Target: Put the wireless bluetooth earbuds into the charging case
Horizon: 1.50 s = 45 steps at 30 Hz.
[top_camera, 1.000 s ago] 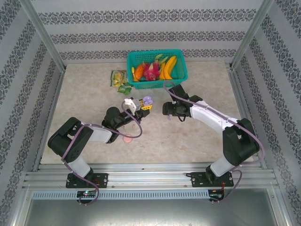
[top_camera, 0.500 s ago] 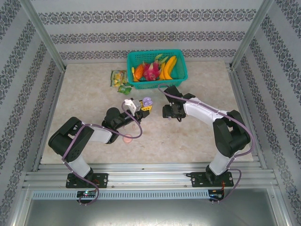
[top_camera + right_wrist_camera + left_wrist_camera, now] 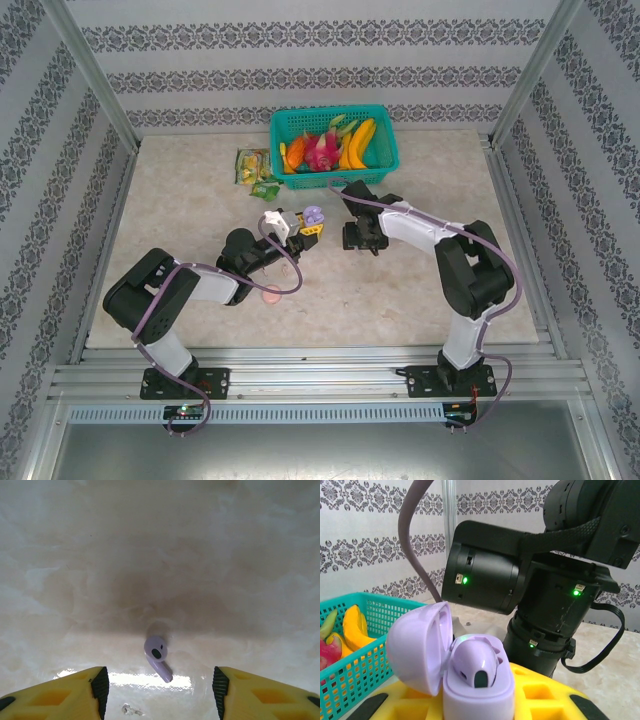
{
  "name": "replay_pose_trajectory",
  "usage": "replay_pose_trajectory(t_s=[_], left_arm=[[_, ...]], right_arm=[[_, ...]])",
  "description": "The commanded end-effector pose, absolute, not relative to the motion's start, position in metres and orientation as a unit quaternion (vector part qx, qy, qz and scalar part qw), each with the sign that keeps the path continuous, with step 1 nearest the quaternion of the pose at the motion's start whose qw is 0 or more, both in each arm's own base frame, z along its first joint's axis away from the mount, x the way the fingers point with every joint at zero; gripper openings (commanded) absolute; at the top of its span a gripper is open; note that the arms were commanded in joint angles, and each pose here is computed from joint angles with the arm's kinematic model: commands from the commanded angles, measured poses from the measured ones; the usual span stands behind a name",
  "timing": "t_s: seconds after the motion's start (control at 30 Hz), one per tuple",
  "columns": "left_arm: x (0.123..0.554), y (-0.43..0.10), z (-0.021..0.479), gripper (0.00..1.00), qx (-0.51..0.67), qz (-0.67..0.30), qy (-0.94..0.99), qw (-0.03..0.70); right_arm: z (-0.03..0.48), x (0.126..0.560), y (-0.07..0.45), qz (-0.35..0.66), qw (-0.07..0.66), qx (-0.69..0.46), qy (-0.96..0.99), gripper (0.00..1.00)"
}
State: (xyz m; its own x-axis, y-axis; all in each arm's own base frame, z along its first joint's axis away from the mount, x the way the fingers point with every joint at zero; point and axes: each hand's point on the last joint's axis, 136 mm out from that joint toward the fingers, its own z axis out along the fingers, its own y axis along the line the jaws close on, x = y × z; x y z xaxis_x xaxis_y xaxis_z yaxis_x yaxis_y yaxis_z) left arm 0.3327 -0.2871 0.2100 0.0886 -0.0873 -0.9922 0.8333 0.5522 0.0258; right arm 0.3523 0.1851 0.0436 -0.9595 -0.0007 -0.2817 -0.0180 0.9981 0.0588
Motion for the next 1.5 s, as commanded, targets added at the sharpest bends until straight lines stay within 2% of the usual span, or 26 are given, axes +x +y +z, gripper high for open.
replay_pose_trajectory(t_s=[0.0,0.43,0.87,1.47], left_arm=[[0.328,-0.288,0.22,0.0,0.317,-0.356,0.561,0.677],[0.328,-0.289,0.223,0.0,0.316,-0.357,0.558,0.679],[0.328,-0.288,0.226,0.0,0.314,-0.358,0.557,0.68],[0.329,-0.288,0.228,0.0,0.313,-0.357,0.555,0.683]], right_arm=[[0.043,0.356,0.188,0.017,0.143,0.011,0.989,0.58],[0.026,0.353,0.197,0.001,0.133,0.009,0.991,0.52],[0.019,0.344,0.207,0.017,0.121,-0.027,0.992,0.41],[0.026,0.338,0.22,0.033,0.124,-0.056,0.99,0.34]])
